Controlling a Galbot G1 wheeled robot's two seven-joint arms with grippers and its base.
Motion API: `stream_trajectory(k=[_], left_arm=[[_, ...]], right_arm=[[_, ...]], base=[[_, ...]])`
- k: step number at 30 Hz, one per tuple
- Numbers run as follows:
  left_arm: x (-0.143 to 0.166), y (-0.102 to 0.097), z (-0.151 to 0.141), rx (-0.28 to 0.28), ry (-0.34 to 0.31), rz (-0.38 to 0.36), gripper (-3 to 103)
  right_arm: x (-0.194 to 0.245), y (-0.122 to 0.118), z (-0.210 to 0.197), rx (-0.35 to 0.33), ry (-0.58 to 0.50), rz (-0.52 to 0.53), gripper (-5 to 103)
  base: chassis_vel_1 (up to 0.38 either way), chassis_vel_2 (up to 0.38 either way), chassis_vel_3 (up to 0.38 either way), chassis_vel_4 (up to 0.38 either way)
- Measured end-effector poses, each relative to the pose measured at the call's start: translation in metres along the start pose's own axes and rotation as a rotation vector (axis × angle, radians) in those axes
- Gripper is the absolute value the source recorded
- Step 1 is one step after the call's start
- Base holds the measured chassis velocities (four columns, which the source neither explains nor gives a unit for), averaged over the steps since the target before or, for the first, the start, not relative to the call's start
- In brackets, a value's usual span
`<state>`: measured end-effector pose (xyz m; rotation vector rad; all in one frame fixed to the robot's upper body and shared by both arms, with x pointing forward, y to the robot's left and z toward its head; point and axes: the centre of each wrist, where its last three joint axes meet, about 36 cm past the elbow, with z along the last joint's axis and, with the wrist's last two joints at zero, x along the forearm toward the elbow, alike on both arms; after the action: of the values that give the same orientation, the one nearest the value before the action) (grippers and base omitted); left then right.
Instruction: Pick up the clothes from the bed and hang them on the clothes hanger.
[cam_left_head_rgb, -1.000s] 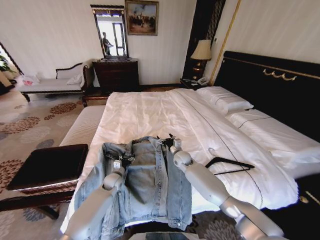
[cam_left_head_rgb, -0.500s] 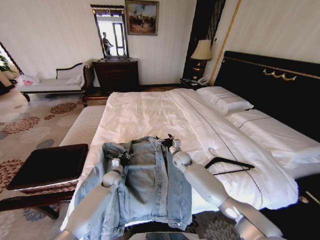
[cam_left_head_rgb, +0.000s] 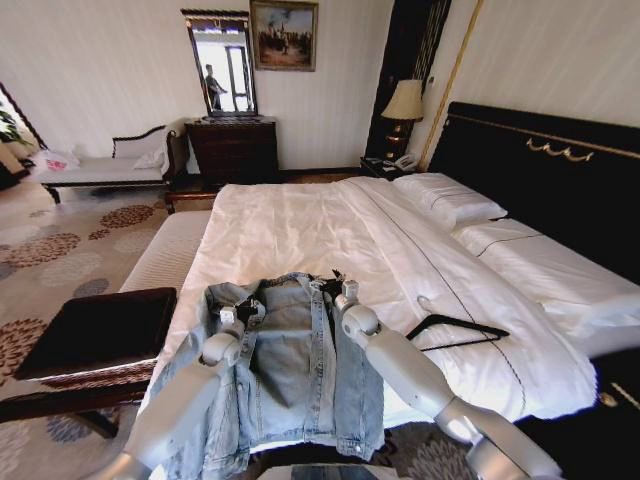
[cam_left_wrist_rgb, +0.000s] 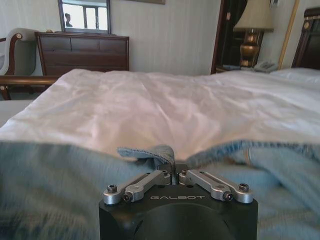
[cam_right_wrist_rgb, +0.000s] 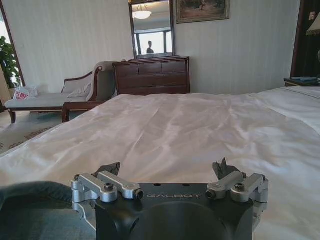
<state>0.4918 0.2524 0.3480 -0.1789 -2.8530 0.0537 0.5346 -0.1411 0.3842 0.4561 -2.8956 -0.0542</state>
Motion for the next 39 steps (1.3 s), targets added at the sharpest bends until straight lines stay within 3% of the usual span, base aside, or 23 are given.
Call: stream_trajectory(k=[8, 17, 23, 26, 29, 30, 39], left_arm=[[-0.032, -0.001, -0.045, 0.063, -0.025, 0.004, 3], [-0.044, 0.009, -0.051, 0.095, -0.016, -0.014, 3], [-0.012, 0.027, -0.045, 0.144, -0.049, -0.019, 3], [0.019, 0.056, -0.037, 0.173, -0.057, -0.051, 3], [0.033, 0.069, -0.032, 0.182, -0.06, -0.071, 3], [0.049, 0.087, -0.026, 0.193, -0.064, -0.101, 3], [0.065, 0.112, -0.014, 0.207, -0.064, -0.138, 3]], right_arm=[[0.003, -0.006, -0.002, 0.012, -0.003, 0.003, 100], [0.008, -0.006, -0.003, 0.011, -0.006, -0.001, 100], [0.011, -0.005, -0.001, 0.009, -0.003, -0.003, 100], [0.011, -0.003, 0.001, 0.007, 0.0, -0.006, 100], [0.011, -0.001, 0.002, 0.007, 0.003, -0.01, 100], [0.011, 0.001, 0.003, 0.008, 0.007, -0.014, 100], [0.015, 0.005, 0.001, 0.006, 0.018, -0.024, 100]], base=[[0.0, 0.0, 0.0, 0.0], [0.0, 0.0, 0.0, 0.0], [0.0, 0.0, 0.0, 0.0], [0.0, 0.0, 0.0, 0.0], [0.0, 0.0, 0.0, 0.0], [0.0, 0.0, 0.0, 0.0], [0.0, 0.0, 0.0, 0.0]])
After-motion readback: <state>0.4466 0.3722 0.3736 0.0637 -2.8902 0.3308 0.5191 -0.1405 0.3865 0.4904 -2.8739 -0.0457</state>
